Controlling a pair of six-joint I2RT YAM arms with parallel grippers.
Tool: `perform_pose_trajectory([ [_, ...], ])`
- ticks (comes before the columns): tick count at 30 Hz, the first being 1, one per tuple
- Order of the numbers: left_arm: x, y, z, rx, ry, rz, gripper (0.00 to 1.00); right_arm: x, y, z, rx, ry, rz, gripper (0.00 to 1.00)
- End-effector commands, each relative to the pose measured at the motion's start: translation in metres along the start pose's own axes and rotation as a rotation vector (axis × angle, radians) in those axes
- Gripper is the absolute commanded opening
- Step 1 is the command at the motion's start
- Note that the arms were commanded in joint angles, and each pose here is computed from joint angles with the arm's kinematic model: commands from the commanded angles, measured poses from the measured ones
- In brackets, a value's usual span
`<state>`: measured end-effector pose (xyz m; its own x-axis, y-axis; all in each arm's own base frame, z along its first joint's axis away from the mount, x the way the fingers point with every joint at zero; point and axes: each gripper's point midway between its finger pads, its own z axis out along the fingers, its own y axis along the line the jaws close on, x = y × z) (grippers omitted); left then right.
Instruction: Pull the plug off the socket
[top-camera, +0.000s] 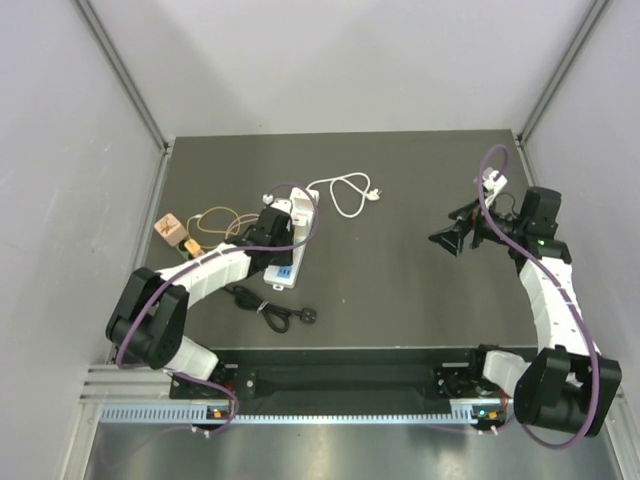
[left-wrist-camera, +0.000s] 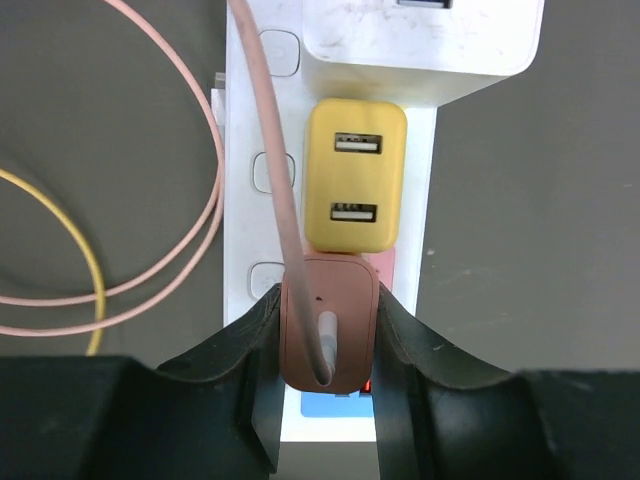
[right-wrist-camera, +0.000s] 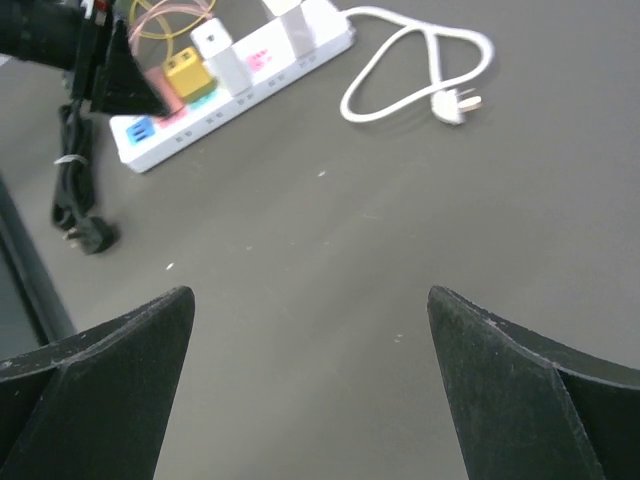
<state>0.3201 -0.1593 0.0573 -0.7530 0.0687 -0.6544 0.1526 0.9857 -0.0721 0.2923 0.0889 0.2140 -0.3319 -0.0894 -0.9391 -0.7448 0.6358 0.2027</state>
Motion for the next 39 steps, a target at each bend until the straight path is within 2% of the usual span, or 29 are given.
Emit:
perform_pose_trajectory([
  [1,-0.070,-0.043,-0.028,0.196,-0.203,-0.173,0.00,-0.013,0.022,0.022,-0.124,-0.015,-0.020,1.00],
  [7,-0.094,-0.085,-0.047,0.375,-0.271,-0.350,0.00,0.018,0.071,0.085,-0.336,0.103,0.167,1.00],
  [8,-0.094,-0.089,-0.047,0.386,-0.276,-0.367,0.00,0.021,0.078,0.093,-0.334,0.122,0.250,1.00],
  [10,-0.097,-0.102,-0.051,0.414,-0.289,-0.395,0.00,0.028,0.089,0.116,-0.303,0.145,0.263,1.00],
  [16,-0.092,-0.129,-0.043,0.438,-0.280,-0.439,0.00,0.068,0.109,0.169,-0.167,0.282,0.476,1.00],
  [23,-0.091,-0.153,-0.034,0.455,-0.287,-0.488,0.00,0.099,0.111,0.190,-0.136,0.374,0.620,1.00],
  [28,-0.090,-0.167,-0.029,0.475,-0.286,-0.558,0.00,0.114,0.115,0.194,-0.138,0.406,0.661,0.99],
  [30,-0.088,-0.174,-0.029,0.489,-0.283,-0.589,0.00,0.118,0.116,0.195,-0.142,0.414,0.681,0.96],
  [31,-0.090,-0.177,-0.030,0.504,-0.289,-0.602,0.00,0.123,0.117,0.196,-0.144,0.430,0.693,0.91],
  [36,-0.090,-0.180,-0.034,0.535,-0.289,-0.670,0.00,0.131,0.117,0.197,-0.146,0.447,0.700,0.78],
  [39,-0.091,-0.178,-0.037,0.535,-0.291,-0.703,0.00,0.130,0.114,0.197,-0.138,0.439,0.693,0.66],
])
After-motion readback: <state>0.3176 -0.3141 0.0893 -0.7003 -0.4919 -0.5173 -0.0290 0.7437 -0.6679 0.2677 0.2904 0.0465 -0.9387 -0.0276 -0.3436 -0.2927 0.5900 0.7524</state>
